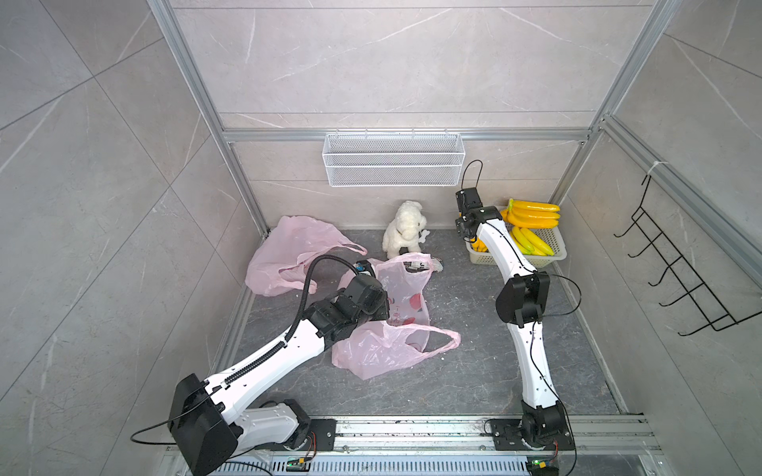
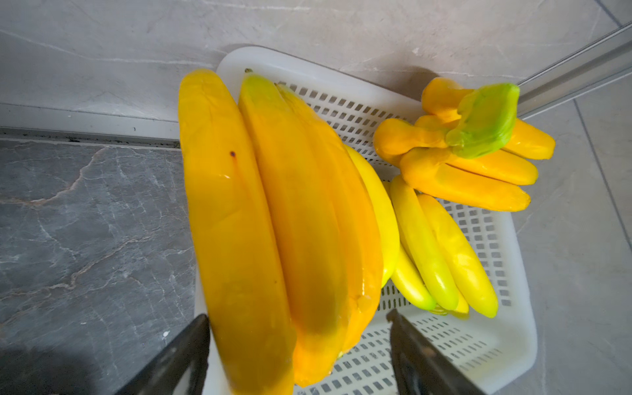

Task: Place the banana into a plastic bag & tie a knot
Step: Pick up the banana from the basket.

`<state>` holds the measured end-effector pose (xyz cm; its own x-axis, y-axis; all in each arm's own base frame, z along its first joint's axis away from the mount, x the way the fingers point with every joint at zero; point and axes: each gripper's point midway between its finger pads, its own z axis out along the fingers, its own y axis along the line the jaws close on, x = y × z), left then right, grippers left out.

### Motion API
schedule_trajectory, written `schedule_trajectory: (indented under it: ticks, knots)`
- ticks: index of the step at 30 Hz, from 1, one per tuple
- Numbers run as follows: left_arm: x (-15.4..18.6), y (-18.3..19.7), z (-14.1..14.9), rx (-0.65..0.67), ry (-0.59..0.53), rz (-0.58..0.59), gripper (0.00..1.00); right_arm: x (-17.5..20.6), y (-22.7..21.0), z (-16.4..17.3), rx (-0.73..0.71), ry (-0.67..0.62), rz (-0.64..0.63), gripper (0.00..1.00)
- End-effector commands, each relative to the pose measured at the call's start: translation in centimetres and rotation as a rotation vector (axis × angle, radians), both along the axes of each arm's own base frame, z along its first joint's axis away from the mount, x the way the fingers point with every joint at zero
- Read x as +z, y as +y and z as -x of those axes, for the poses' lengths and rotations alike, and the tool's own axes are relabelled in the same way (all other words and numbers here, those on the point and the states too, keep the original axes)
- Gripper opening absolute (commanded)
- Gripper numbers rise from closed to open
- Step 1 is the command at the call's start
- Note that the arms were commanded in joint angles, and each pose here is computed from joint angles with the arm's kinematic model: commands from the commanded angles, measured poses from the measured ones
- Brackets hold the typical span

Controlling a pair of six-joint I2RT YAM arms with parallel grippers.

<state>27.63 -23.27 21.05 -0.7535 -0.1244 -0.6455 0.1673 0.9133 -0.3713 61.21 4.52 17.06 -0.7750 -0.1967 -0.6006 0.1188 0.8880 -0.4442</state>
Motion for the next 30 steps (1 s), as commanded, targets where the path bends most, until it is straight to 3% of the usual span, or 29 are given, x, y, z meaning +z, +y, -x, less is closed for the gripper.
schedule_trajectory:
  ticks: [1, 4, 8, 14, 20, 24, 25, 30]
  knots:
    - [0.9, -0.1, -0.3, -0.002, -0.027, 0.024, 0.00, -2.1, -0.7, 0.0, -0.009, 0.053, 0.064, 0.81]
    - [0.8, 0.0, -0.3, 0.000, -0.024, 0.020, 0.00, -3.8, -0.8, -0.1, -0.008, 0.086, 0.086, 0.82]
    - [0.7, 0.0, -0.3, 0.000, -0.021, 0.019, 0.00, -3.2, -1.1, -0.6, -0.025, 0.058, 0.099, 0.82]
    - [0.6, 0.3, -0.3, 0.006, -0.022, 0.015, 0.00, -1.7, -2.7, -0.4, -0.102, 0.020, 0.122, 0.72]
    - [0.4, 0.4, -0.3, 0.010, -0.019, 0.012, 0.00, -0.5, -4.3, 0.1, -0.145, -0.003, 0.004, 0.67]
    - [0.2, 0.4, -0.2, 0.012, -0.018, 0.013, 0.00, -2.6, -4.2, 0.1, -0.104, 0.051, -0.117, 0.87]
    - [0.2, 0.5, -0.2, 0.012, -0.016, 0.012, 0.00, -1.3, -4.1, 0.2, -0.089, 0.035, -0.132, 0.92]
    - [0.0, 0.6, -0.2, 0.018, -0.016, 0.010, 0.00, -2.2, -4.1, 0.6, -0.084, 0.058, -0.155, 1.00]
